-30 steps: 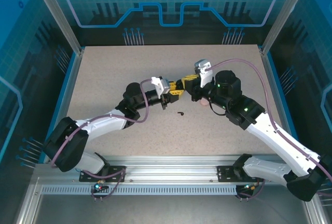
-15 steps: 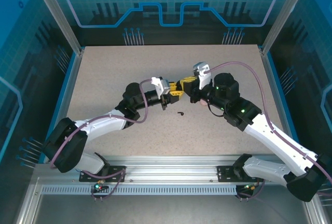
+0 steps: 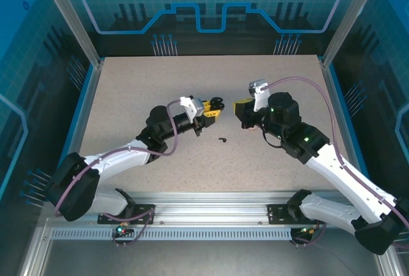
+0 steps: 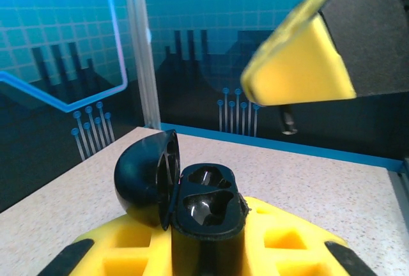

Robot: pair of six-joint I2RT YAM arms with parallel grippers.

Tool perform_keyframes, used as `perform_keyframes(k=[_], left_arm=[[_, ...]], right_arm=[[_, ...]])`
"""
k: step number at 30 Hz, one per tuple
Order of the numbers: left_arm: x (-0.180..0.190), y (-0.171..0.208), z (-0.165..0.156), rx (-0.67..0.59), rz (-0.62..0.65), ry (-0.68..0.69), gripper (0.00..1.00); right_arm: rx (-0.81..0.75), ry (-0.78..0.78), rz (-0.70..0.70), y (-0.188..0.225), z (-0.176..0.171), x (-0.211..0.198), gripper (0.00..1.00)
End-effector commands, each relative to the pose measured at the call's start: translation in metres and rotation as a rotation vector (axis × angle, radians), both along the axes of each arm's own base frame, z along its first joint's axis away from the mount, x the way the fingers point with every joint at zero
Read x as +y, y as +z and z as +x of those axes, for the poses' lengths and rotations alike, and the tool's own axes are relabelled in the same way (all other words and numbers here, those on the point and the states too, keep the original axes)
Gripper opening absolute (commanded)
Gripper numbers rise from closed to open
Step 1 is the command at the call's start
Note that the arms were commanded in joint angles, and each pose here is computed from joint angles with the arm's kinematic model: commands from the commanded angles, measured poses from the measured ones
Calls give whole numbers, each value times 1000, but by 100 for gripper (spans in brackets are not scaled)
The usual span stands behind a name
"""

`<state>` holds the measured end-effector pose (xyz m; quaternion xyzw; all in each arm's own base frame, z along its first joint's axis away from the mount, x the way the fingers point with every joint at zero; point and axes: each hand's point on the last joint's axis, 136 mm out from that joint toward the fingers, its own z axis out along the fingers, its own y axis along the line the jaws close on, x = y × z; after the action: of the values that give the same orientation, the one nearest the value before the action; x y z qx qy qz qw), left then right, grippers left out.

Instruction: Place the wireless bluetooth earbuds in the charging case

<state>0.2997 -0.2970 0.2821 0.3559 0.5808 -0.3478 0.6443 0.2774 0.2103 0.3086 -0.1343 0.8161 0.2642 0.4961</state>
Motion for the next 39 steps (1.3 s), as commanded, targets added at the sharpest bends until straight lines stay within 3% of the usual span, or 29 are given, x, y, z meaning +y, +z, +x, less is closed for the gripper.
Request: perform_keyframes(k=[1,8,14,23,39], left_arm=[[18,7,5,-14,-14,90,0],[30,22,2,-13,-39,136,0],[36,32,-2,-27,-52,146,0],[36,30,-1,-22,-48,153,0],[34,28,0,-27,-43,147,0]], right_arm=[[227,-61,-51,-69,-11,-13,11],[508,-48,-214,-192,-31,-3,9],[615,-39,-341,-241,-42,3,9],[741,-34,-515,-283,-57,3,12],[866,-78,-598,-289,-60,4,30]])
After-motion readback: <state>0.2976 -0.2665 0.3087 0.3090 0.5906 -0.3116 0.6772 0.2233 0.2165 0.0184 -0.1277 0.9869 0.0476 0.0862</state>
